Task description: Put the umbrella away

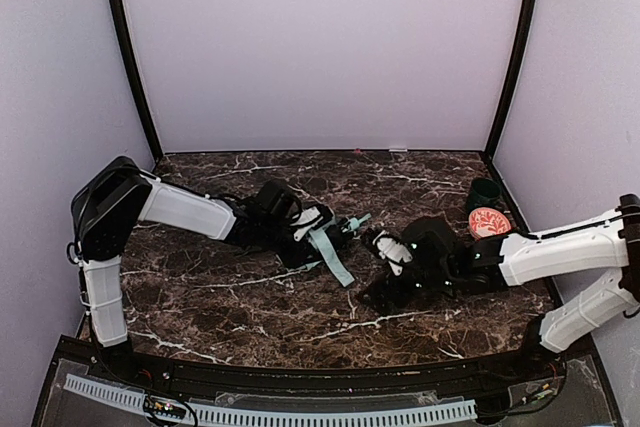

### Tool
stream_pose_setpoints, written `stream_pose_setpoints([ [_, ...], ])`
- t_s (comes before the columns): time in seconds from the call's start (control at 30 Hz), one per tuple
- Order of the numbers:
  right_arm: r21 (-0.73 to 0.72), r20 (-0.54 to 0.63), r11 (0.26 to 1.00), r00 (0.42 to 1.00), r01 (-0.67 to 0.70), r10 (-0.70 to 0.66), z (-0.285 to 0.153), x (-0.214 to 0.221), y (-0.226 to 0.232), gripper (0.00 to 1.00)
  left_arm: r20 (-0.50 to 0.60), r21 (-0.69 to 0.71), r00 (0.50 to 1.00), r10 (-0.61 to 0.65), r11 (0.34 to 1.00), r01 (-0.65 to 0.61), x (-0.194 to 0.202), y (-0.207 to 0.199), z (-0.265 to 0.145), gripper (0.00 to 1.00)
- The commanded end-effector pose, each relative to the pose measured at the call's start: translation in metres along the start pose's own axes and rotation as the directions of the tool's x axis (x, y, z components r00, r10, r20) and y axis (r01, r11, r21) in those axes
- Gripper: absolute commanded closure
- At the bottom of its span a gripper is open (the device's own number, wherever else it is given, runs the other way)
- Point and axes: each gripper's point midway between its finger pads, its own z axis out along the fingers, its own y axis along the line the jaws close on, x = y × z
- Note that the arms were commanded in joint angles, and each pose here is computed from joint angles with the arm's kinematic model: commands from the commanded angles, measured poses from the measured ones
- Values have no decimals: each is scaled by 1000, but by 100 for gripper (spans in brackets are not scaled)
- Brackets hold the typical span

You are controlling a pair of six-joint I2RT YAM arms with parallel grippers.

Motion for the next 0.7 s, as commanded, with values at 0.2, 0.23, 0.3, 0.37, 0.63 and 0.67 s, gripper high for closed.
stream_pose_setpoints([
  [0.2, -337, 236, 921, 929, -196, 284, 35, -112, -38, 24, -301, -32, 954, 2, 999, -12, 102, -1, 12, 100],
  [0.23, -362, 206, 906, 930, -217, 305, 44, -109, -39, 30, -303, -29, 953, 4, 999, -14, 103, -2, 12, 100],
  [0.3, -391, 149, 887, 935, -244, 323, 64, -102, -37, 34, -301, -28, 954, 7, 999, -16, 102, -2, 12, 100],
  [0.37, -404, 104, 878, 940, -259, 325, 79, -92, -34, 33, -298, -27, 955, 8, 999, -17, 100, -2, 13, 100],
  [0.63, -442, 35, 849, 940, -290, 340, 108, -73, -28, 32, -301, -15, 954, 2, 1000, -7, 102, -4, 14, 100],
  [0.67, -453, 30, 842, 939, -292, 341, 111, -72, -26, 39, -302, -12, 953, 1, 1000, -5, 102, -5, 14, 100],
])
